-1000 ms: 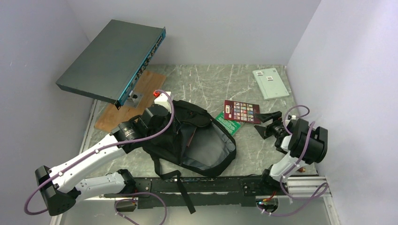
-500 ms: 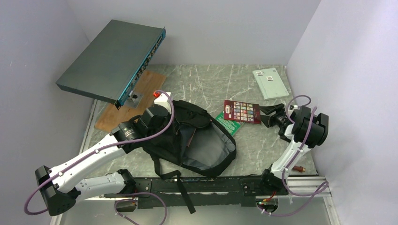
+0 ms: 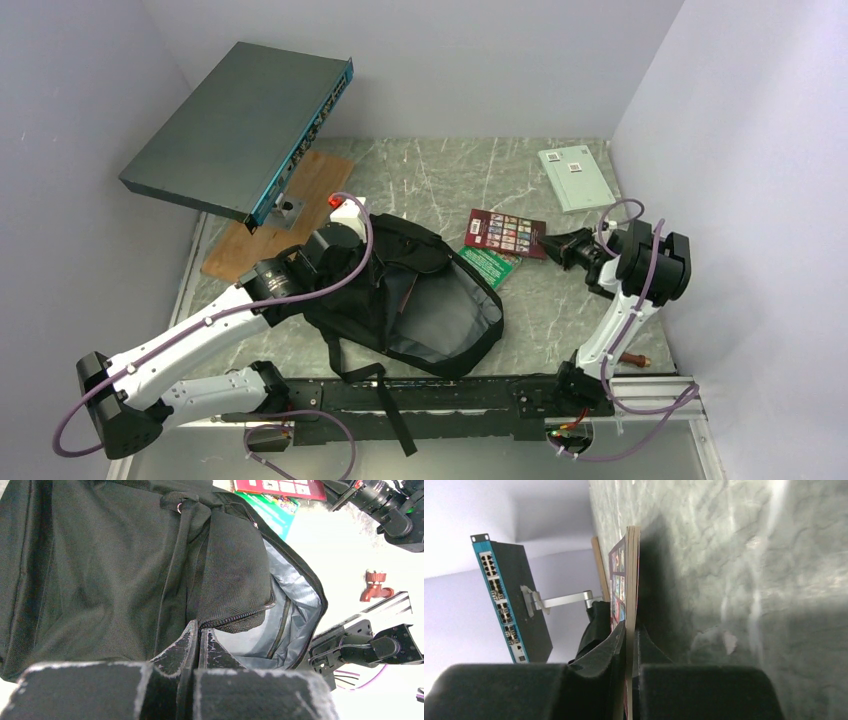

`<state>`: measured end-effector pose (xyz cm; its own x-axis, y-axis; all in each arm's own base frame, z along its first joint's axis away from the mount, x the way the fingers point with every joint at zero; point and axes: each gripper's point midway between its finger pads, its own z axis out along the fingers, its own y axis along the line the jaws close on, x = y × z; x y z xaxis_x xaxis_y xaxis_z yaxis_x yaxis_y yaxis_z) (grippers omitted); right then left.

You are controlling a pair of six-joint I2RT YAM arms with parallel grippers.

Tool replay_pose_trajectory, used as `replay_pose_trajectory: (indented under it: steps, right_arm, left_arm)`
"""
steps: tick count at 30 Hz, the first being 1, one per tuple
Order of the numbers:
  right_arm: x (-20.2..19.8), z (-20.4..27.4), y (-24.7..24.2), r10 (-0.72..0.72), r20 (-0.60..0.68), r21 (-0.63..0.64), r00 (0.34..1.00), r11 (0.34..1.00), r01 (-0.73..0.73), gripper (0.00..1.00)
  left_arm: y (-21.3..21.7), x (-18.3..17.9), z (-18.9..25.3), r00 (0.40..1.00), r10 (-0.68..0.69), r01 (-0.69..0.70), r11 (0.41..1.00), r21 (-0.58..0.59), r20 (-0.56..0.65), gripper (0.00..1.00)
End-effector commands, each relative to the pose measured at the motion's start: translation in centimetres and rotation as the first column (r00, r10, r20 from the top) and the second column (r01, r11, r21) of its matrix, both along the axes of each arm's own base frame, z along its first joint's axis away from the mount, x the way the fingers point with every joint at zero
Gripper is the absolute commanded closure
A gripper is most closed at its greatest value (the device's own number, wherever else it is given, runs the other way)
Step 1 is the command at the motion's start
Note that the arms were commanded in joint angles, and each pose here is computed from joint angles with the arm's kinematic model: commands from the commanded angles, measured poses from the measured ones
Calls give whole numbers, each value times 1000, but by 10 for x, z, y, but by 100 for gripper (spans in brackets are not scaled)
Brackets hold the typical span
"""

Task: Pack the student bag
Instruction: Pick up the book from the center of the board.

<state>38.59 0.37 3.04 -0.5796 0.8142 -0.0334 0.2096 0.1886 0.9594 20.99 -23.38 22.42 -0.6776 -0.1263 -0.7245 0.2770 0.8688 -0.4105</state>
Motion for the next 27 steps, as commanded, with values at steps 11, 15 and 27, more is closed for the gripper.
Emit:
replay_pose_trajectory:
  steps: [11,15,27]
  right_arm:
    - [19,156,10,18,57,-522,998,853,15,100]
    - [10,207,27,16,101,-781,995,621,69,100]
    - [-118,265,106,347,165,-895,923,445,-7,100]
  left_arm:
    - [-5,0,17,1000,-10,11,999,-39,13,100]
    - [-2,0,15,1000,-5,5,999,-36,11,100]
    - [-2,8,14,999,4,-4,1000,-5,48,100]
